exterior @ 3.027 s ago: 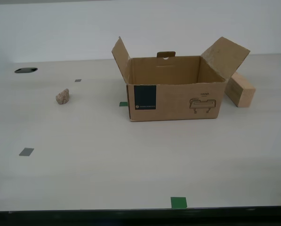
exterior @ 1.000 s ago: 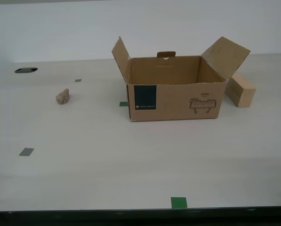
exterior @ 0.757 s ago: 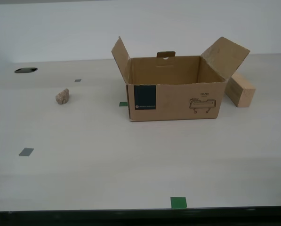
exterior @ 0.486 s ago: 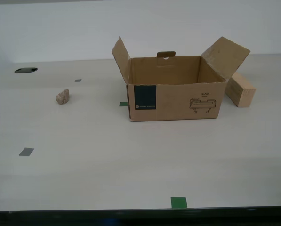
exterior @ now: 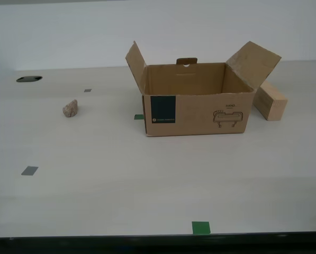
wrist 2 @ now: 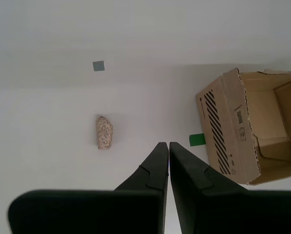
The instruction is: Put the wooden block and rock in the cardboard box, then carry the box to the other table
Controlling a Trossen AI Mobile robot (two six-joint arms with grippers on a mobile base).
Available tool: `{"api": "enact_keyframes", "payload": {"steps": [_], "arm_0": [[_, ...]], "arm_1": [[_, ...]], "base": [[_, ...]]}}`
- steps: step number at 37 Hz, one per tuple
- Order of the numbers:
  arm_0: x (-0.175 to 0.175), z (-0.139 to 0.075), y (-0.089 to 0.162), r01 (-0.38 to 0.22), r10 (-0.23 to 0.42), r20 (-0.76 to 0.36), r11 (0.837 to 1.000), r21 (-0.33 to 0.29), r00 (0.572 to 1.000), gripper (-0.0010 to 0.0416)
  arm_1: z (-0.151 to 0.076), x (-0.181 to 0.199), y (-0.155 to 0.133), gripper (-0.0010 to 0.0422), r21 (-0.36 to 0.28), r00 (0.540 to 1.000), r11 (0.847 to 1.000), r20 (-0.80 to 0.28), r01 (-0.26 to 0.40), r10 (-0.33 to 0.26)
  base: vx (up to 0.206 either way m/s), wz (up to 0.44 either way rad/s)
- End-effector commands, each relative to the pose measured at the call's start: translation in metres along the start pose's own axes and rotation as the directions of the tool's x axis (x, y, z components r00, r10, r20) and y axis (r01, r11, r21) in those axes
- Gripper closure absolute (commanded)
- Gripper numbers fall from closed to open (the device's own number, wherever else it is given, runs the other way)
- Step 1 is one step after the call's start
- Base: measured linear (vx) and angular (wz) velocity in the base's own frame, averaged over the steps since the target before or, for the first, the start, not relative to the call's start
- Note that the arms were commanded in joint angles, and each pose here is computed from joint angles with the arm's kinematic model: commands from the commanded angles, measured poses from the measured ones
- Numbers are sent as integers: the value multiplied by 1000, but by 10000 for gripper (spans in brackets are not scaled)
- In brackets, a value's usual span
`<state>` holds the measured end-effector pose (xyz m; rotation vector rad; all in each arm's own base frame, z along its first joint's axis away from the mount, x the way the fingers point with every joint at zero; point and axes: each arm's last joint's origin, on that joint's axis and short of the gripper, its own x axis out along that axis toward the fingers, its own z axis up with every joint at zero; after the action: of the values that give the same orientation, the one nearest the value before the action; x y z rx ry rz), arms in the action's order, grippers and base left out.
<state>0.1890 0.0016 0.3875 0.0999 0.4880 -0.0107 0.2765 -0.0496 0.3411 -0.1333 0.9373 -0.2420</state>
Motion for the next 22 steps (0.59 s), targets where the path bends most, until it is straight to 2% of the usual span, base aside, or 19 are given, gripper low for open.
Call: {"api": "enact_keyframes", "payload": {"steps": [1, 5, 10, 22], "arm_0": [[0, 0, 0, -1, 1, 3, 1000, 2, 1000, 402], [0, 0, 0, -1, 1, 3, 1000, -4, 1000, 399], [0, 0, 0, 1, -1, 4, 1000, -6, 1000, 369], [0, 0, 0, 4, -4, 4, 1000, -5, 1000, 239]], "arm_1": [[0, 0, 0, 412, 3, 1000, 1000, 1, 2, -2], [0, 0, 0, 412, 3, 1000, 1000, 3, -5, 5], [0, 0, 0, 398, 2, 1000, 1000, 2, -6, 6], [0, 0, 0, 285, -1, 1000, 1000, 3, -6, 6]], "base": [[0, 0], [0, 0], [0, 0], [0, 0]]}}
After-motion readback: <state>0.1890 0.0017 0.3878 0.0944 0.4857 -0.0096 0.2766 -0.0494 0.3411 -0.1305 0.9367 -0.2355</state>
